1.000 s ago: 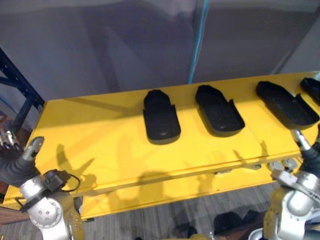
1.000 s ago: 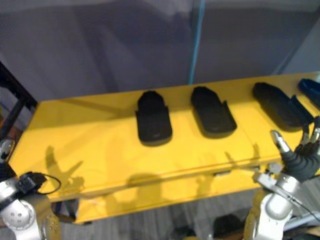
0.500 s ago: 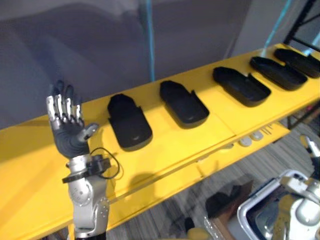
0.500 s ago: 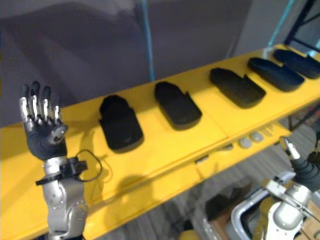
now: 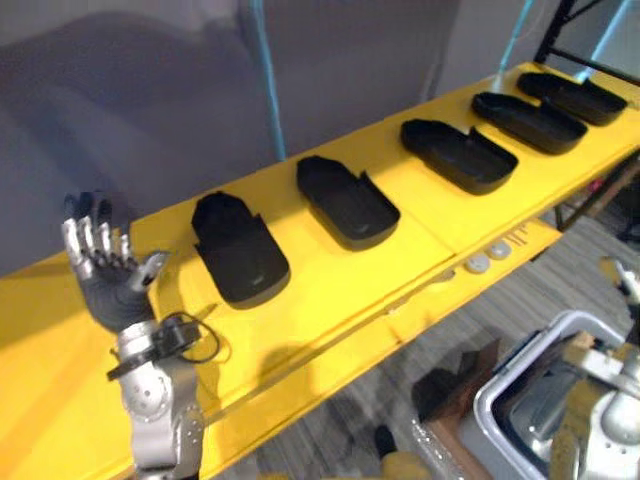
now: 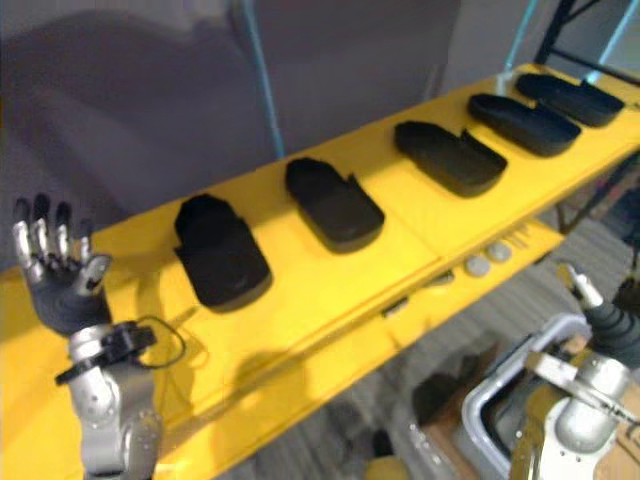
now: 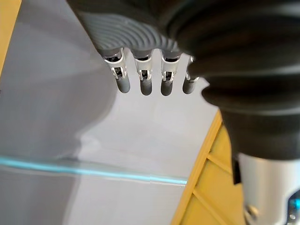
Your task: Walk over and take plastic housings, then place them on the shelf
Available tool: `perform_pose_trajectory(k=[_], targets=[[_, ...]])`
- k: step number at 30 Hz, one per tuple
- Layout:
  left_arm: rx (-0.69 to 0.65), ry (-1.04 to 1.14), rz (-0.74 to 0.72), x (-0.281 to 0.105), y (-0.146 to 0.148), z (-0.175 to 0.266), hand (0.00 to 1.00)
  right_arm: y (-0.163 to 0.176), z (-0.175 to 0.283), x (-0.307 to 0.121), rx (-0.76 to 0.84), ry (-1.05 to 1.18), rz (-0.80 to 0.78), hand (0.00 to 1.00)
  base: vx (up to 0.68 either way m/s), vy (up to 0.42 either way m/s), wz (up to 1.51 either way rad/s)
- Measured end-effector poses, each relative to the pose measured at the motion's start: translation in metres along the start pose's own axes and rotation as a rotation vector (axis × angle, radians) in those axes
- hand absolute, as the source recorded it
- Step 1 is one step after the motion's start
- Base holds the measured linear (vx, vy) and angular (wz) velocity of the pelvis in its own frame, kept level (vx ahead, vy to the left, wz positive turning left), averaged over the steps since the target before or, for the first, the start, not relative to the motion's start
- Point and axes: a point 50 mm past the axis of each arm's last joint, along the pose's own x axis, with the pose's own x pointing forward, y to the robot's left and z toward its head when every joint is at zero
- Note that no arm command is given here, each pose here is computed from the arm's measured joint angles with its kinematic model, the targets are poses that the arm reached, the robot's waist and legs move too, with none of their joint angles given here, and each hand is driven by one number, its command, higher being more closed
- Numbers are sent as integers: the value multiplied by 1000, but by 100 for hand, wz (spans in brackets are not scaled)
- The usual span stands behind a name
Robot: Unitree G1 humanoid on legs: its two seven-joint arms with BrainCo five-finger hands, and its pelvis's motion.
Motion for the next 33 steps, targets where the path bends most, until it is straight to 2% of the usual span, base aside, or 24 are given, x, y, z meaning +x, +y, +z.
perform_pose_trajectory(k=[7,12,16,17,24,26,33], targets=[[62,-112,13,2,10,15,0,3,-11,-2,10,55,-19,0,-10,51,1],[-27,-212,-57,9,-11,28,0,-9,-24,-16,-18,166,-84,0,-36,60,-34],[38,-246,-121,10,-24,30,0,-14,-18,-33,-13,193,-53,0,-145,56,-124],[129,-298,-76,19,-16,37,0,2,-4,-18,80,73,18,0,-155,81,-214],[215,-272,-15,23,5,37,0,22,-15,-5,85,90,73,0,158,-123,-73],[201,-224,14,18,14,31,0,28,-31,-11,49,193,114,0,1084,-244,-66],[142,-148,71,1,17,20,0,19,-36,-19,6,259,108,0,-30,-238,-31]])
